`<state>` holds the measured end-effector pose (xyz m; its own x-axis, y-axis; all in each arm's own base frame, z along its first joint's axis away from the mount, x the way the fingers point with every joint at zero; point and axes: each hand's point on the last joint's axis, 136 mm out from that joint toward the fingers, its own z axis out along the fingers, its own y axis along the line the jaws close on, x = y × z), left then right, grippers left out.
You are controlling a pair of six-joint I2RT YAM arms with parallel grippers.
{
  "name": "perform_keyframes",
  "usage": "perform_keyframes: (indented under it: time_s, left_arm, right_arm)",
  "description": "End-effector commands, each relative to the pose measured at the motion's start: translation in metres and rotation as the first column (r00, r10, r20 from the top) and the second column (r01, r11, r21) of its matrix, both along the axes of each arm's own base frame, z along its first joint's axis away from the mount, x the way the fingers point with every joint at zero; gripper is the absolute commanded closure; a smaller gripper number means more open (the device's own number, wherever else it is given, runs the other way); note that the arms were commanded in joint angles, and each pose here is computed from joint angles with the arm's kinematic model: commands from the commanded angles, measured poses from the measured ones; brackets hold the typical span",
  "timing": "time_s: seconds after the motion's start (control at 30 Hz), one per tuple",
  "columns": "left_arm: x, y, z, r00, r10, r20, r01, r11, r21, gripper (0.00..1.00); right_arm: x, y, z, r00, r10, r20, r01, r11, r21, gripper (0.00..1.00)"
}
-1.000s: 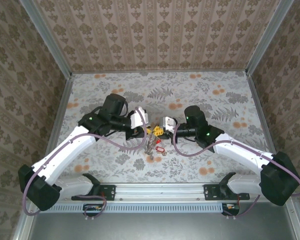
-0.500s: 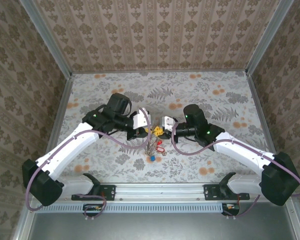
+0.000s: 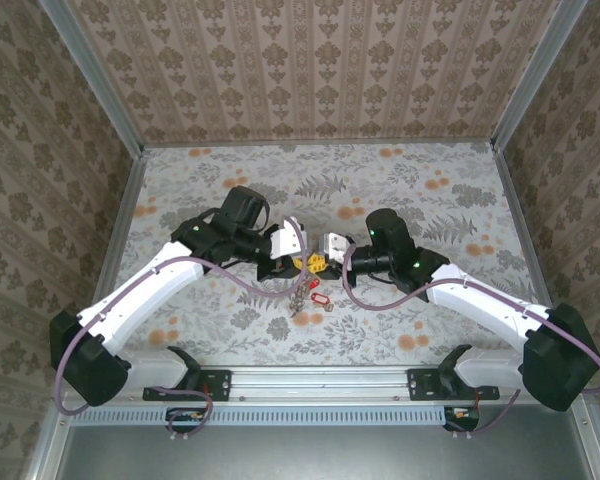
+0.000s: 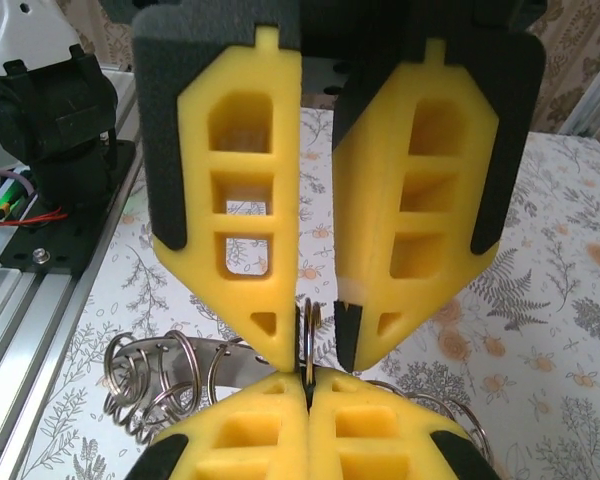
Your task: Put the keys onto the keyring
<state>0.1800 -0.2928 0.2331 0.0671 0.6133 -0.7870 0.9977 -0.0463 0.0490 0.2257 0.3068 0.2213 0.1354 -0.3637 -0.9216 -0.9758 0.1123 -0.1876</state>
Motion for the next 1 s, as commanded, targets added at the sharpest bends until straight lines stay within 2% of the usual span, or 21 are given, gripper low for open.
perform_keyframes:
  time_s: [0.0,0.03,0.13,0.17,0.2,0.23,0.33,0.43,0.53,0.77,0.97]
  left_arm:
    - [-0.003,-0.002,0.005,1.000,-0.017,0.001,0.017,1.000,-0.003,0.94]
    - [-0.003,-0.002,0.007,1.000,-0.019,0.004,0.019,1.000,-0.004,1.00]
    - [0.001,0.001,0.007,0.999,0.001,0.040,-0.001,1.000,0.008,1.00]
    - [0.001,0.001,0.011,0.999,0.002,0.052,-0.002,1.000,-0.004,1.00]
    - [0.001,0.000,0.015,0.998,0.003,0.062,-0.001,1.000,-0.021,1.00]
    - [0.000,0.000,0.020,0.998,0.003,0.067,0.000,0.999,-0.048,1.00]
    - [-0.006,-0.002,0.042,0.998,-0.020,0.054,0.029,0.983,-0.180,1.00]
    - [-0.010,-0.002,0.063,0.999,-0.048,0.017,0.051,0.946,-0.319,1.00]
    - [-0.016,-0.003,0.073,0.995,-0.094,0.026,0.096,0.913,-0.397,1.00]
    - [-0.015,-0.009,0.080,0.993,-0.118,0.002,0.105,0.875,-0.473,1.00]
    - [-0.011,-0.013,0.080,0.994,-0.110,-0.011,0.090,0.862,-0.499,1.00]
  right_arm:
    - [-0.001,0.006,0.024,0.998,0.031,0.053,-0.034,0.998,0.048,1.00]
    - [-0.001,0.006,0.023,0.998,0.030,0.052,-0.033,0.998,0.047,1.00]
    - [0.000,0.004,0.023,0.998,0.025,0.055,-0.028,0.999,0.047,1.00]
    - [-0.002,0.003,0.024,0.998,0.031,0.056,-0.034,0.998,0.054,0.97]
    - [-0.003,0.000,0.025,0.998,0.035,0.055,-0.039,0.997,0.067,0.90]
    - [-0.003,-0.002,0.026,0.998,0.035,0.055,-0.040,0.996,0.082,0.87]
    - [-0.002,-0.013,0.027,0.999,0.019,0.049,-0.025,0.992,0.120,0.84]
    - [-0.003,-0.020,0.030,0.999,0.012,0.044,-0.018,0.988,0.155,0.83]
    - [-0.006,-0.022,0.033,0.999,0.010,0.050,-0.018,0.984,0.175,0.81]
    - [-0.007,-0.022,0.051,0.998,-0.002,0.070,-0.016,0.967,0.255,0.79]
    - [-0.008,-0.021,0.061,0.997,0.006,0.078,-0.030,0.953,0.302,0.81]
